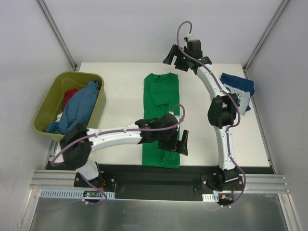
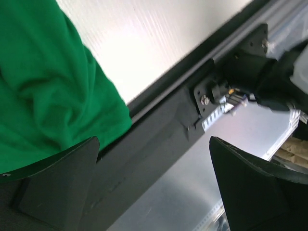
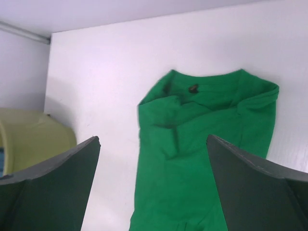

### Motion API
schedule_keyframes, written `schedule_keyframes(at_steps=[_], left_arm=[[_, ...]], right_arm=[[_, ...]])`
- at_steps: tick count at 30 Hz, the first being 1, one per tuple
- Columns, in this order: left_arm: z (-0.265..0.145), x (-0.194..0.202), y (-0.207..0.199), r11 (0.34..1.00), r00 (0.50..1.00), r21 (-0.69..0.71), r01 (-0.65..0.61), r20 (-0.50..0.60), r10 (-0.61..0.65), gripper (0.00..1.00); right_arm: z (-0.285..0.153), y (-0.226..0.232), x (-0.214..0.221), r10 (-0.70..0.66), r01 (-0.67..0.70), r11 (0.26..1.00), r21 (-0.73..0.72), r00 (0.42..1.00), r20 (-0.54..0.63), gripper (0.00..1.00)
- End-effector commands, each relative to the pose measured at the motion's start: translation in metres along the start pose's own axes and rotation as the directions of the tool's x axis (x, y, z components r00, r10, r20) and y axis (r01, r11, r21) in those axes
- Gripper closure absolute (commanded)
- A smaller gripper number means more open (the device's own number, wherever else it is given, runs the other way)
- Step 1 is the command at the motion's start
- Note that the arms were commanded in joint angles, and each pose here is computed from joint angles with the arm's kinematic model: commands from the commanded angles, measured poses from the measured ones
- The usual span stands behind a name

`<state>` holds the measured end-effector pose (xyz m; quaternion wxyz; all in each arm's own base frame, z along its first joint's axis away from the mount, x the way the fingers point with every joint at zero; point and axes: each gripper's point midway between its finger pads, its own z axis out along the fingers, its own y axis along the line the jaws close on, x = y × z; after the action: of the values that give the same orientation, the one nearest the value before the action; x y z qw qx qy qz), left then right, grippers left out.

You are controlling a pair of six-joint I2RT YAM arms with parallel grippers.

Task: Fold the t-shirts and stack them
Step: Rotate the tshirt 90 degrees, then grab the bottom of the folded rectangular tshirt with both arms

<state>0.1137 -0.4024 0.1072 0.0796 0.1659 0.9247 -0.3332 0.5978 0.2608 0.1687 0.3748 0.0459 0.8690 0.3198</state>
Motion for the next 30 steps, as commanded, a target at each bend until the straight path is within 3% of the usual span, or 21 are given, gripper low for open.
schedule_keyframes(at_steps=[1, 7, 13, 15, 22, 26, 30], left_arm=[[-0.043, 0.009, 0.007, 0.998, 0.994, 0.006, -0.061, 0.088, 0.061, 0.01], [-0.071, 0.031, 0.064, 0.992, 0.993, -0.126, -0.012, 0.115, 0.027, 0.01], [-0.082, 0.041, 0.136, 0.954, 0.965, -0.182, 0.237, 0.152, -0.211, 0.01], [-0.086, 0.039, 0.152, 0.937, 0.949, -0.187, 0.294, 0.171, -0.264, 0.01], [-0.091, 0.031, 0.152, 0.945, 0.95, -0.164, 0.284, 0.18, -0.254, 0.01], [-0.087, 0.027, 0.159, 0.936, 0.948, -0.179, 0.303, 0.156, -0.277, 0.01], [-0.079, 0.033, 0.164, 0.927, 0.945, -0.194, 0.323, 0.116, -0.305, 0.01]], right_arm=[[-0.067, 0.048, 0.002, -0.169, 0.169, 0.986, 0.012, 0.985, -0.021, 0.03], [-0.086, 0.002, 0.112, -0.12, 0.178, 0.962, 0.206, 0.957, -0.263, 0.03], [-0.081, -0.023, 0.194, -0.125, 0.28, 0.911, 0.303, 0.887, -0.444, 0.03], [-0.072, -0.025, 0.202, -0.109, 0.27, 0.916, 0.298, 0.88, -0.462, 0.03], [-0.028, -0.062, 0.201, -0.014, 0.234, 0.889, 0.395, 0.874, -0.486, 0.03], [-0.008, -0.053, 0.183, -0.013, 0.198, 0.914, 0.354, 0.886, -0.464, 0.03], [-0.015, -0.024, 0.16, -0.072, 0.202, 0.941, 0.27, 0.902, -0.426, 0.03]])
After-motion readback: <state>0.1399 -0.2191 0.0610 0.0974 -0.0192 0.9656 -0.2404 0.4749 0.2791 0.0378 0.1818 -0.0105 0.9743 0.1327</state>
